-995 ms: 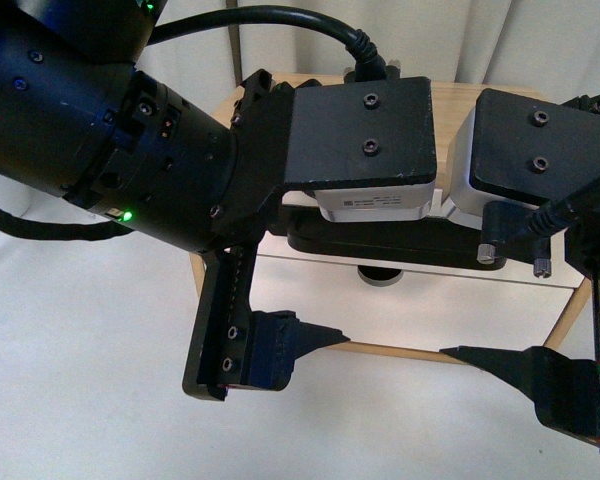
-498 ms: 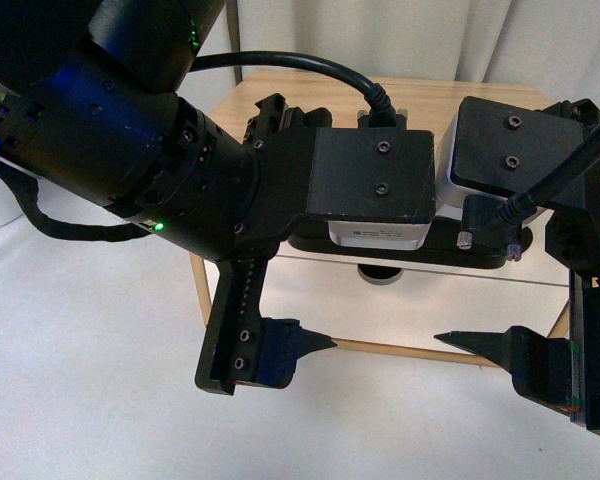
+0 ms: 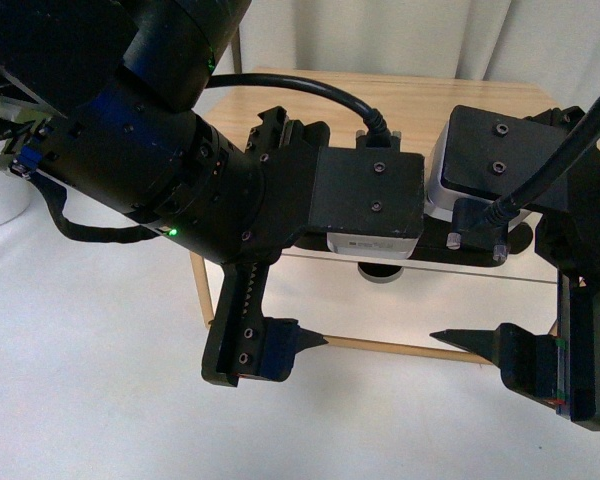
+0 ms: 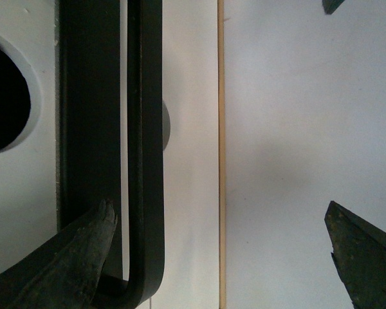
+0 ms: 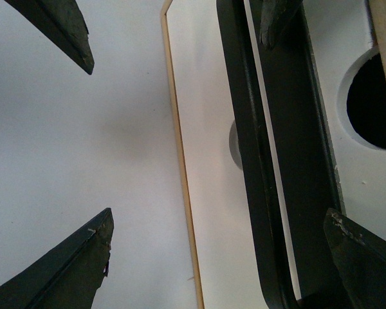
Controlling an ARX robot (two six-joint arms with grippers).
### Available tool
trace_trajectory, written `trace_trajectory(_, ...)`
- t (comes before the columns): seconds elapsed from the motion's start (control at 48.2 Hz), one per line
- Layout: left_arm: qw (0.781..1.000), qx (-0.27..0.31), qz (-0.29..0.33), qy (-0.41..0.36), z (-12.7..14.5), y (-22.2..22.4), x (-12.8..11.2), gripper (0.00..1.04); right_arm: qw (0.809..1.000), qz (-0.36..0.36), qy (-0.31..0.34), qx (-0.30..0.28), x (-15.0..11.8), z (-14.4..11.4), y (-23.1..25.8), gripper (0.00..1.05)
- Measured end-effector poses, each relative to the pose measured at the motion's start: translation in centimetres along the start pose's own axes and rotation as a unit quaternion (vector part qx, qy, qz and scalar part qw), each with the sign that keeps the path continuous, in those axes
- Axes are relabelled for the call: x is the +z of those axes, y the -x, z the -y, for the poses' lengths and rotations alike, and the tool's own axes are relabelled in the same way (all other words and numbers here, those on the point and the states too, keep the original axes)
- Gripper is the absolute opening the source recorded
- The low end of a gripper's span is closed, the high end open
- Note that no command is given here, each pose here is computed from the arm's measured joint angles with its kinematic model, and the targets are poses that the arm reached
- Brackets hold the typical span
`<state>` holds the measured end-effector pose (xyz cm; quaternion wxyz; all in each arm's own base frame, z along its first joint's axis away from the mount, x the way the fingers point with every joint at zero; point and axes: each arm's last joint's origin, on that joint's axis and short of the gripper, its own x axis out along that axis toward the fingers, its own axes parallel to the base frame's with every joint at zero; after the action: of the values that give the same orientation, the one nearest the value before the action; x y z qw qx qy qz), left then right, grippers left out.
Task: Pull drawer
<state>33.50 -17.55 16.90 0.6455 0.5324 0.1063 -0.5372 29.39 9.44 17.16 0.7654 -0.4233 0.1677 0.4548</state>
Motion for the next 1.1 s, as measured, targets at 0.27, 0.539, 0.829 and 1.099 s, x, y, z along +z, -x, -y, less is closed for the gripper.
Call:
trace_trajectory(0.27,1.0,0.005,-0.009,-0.002,-0.4,-0.4,-0.7,0.99,1.0,-0.003,0.003,-0.004,0.3,0.3,-0.3,0.96)
trace_trajectory(0.539,1.0,0.002,-0.013,-0.012,-0.4,-0.5,-0.9,0.99,1.0,-0.008,0.002,0.001,0.2,0.1,-0.6,0.96)
trace_trajectory(0.829,1.0,0.001,-0.017,-0.023,-0.4,-0.7,-1.0,0.99,1.0,-0.013,0.008,0.001,-0.1,0.1,-1.2,0.96)
trace_trajectory(1.099,0.999,-0.001,-0.021,-0.032,-0.4,-0.8,-1.0,0.99,1.0,-0.015,0.008,0.002,-0.3,0.4,-1.8,0.96)
